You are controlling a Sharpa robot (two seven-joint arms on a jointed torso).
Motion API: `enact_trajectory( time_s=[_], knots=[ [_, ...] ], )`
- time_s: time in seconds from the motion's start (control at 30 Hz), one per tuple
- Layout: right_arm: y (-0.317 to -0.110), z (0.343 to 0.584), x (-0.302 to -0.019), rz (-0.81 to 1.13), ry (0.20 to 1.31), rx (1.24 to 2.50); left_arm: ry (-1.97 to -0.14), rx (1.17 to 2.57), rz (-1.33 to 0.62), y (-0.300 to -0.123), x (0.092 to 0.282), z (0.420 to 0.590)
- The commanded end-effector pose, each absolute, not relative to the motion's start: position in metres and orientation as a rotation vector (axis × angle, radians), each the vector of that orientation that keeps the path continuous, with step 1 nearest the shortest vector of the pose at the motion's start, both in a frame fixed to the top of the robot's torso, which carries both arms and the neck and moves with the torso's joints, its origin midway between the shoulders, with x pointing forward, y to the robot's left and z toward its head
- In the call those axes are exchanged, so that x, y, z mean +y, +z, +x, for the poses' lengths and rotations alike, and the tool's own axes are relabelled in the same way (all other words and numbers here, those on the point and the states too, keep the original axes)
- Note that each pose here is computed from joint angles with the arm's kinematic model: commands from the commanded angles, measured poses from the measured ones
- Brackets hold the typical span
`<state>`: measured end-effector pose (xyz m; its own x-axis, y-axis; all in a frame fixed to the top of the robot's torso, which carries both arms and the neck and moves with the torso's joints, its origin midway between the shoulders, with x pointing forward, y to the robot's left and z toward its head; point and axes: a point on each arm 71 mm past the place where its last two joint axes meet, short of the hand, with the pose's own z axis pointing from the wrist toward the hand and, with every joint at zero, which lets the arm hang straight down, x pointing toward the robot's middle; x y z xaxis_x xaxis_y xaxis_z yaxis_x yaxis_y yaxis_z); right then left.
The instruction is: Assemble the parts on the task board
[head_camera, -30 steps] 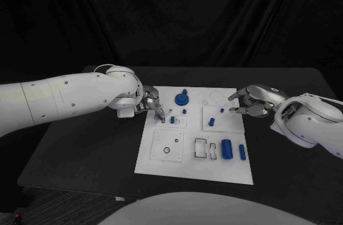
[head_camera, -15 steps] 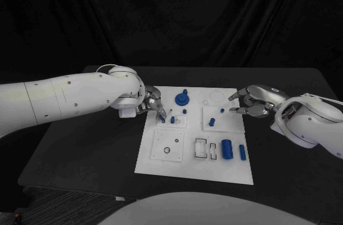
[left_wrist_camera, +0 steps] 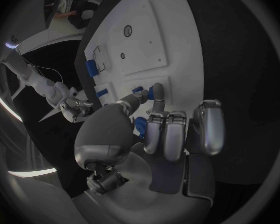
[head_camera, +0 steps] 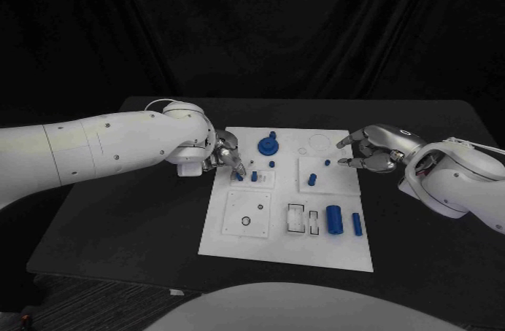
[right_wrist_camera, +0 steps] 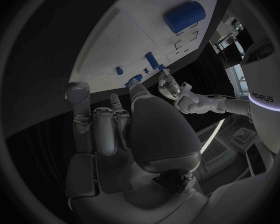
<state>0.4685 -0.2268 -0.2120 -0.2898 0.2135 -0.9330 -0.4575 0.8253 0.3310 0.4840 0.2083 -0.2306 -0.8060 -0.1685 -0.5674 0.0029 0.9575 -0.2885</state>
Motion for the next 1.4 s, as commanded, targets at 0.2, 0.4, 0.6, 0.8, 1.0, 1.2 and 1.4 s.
enact_trajectory(
  time_s=[0.2,0.4,0.6,0.8,1.0,1.2,1.4],
  knots=[
    [-0.2127,0.4686,-0.2283,-0.178,0.65,1.745,-0.398,2.484,-0.113,-0.2333,0.2058,0.4828],
    [-0.2131,0.4686,-0.2284,-0.178,0.649,1.746,-0.403,2.483,-0.113,-0.234,0.2048,0.4822],
    [-0.2135,0.4686,-0.2284,-0.178,0.649,1.747,-0.406,2.479,-0.116,-0.2343,0.2047,0.4826],
    [-0.2138,0.4686,-0.2286,-0.178,0.649,1.749,-0.402,2.489,-0.109,-0.2352,0.2041,0.4825],
    [-0.2139,0.4685,-0.2286,-0.178,0.648,1.75,-0.383,2.505,-0.105,-0.2366,0.2053,0.4827],
    [-0.2141,0.4686,-0.2288,-0.178,0.648,1.752,-0.363,2.519,-0.104,-0.2378,0.2075,0.4829],
    [-0.2144,0.4687,-0.2288,-0.179,0.647,1.753,-0.358,2.524,-0.103,-0.2382,0.2085,0.483]
  ],
)
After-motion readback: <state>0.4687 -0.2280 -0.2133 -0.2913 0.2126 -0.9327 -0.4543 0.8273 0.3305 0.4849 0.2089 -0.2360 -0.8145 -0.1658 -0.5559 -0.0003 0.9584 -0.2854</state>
